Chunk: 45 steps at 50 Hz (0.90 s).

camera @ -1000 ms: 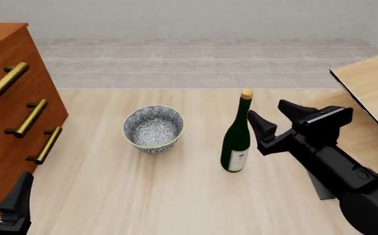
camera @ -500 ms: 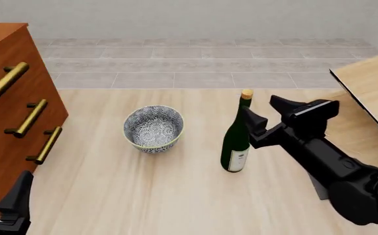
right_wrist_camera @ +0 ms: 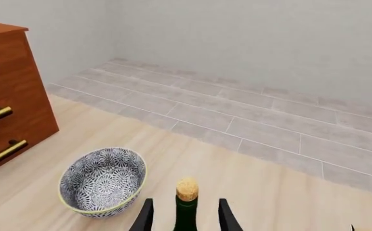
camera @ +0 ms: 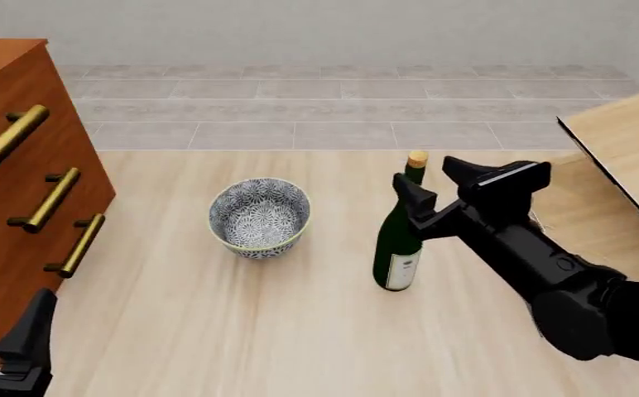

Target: Put the wine bottle on the wine rack.

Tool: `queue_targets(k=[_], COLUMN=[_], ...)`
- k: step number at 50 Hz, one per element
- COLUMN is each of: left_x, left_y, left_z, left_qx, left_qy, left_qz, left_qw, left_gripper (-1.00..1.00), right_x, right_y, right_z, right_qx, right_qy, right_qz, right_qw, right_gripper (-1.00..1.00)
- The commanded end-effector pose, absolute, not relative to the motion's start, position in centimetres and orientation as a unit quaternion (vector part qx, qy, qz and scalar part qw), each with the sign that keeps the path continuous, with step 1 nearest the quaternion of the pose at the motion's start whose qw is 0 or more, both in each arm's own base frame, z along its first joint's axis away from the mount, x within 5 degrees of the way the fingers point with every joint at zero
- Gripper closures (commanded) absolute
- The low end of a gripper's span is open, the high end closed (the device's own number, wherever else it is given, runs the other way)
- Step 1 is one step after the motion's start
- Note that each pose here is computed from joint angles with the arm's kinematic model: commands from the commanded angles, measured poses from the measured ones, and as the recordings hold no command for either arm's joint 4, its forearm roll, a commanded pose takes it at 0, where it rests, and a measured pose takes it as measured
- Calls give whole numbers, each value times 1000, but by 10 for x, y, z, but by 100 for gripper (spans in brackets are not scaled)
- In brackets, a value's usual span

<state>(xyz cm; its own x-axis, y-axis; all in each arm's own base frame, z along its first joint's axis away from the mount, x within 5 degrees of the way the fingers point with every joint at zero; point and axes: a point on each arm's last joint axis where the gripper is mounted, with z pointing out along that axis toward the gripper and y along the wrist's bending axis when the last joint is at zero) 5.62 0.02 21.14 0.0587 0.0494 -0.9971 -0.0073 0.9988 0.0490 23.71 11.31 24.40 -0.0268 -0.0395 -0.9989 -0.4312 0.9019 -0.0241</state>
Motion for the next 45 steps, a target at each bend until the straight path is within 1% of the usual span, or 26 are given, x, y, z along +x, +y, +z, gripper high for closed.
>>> queue_targets(k=[1,23,45], left_x=[56,56,56], left_y=[0,1,1], left_z=[211,212,212], left_qx=[14,11,10], left_qy=[686,685,684], left_qz=[20,23,23], left_qw=[727,729,729], left_gripper=[-100,-100,-100], right_x=[244,255,266], right_y=[117,122,123], right_z=[243,241,229], right_qx=[-170,-168,-159], right_qy=[702,703,711], right_qz=[144,145,145], right_qw=[677,676,669], right_gripper=[-100,-100,-100])
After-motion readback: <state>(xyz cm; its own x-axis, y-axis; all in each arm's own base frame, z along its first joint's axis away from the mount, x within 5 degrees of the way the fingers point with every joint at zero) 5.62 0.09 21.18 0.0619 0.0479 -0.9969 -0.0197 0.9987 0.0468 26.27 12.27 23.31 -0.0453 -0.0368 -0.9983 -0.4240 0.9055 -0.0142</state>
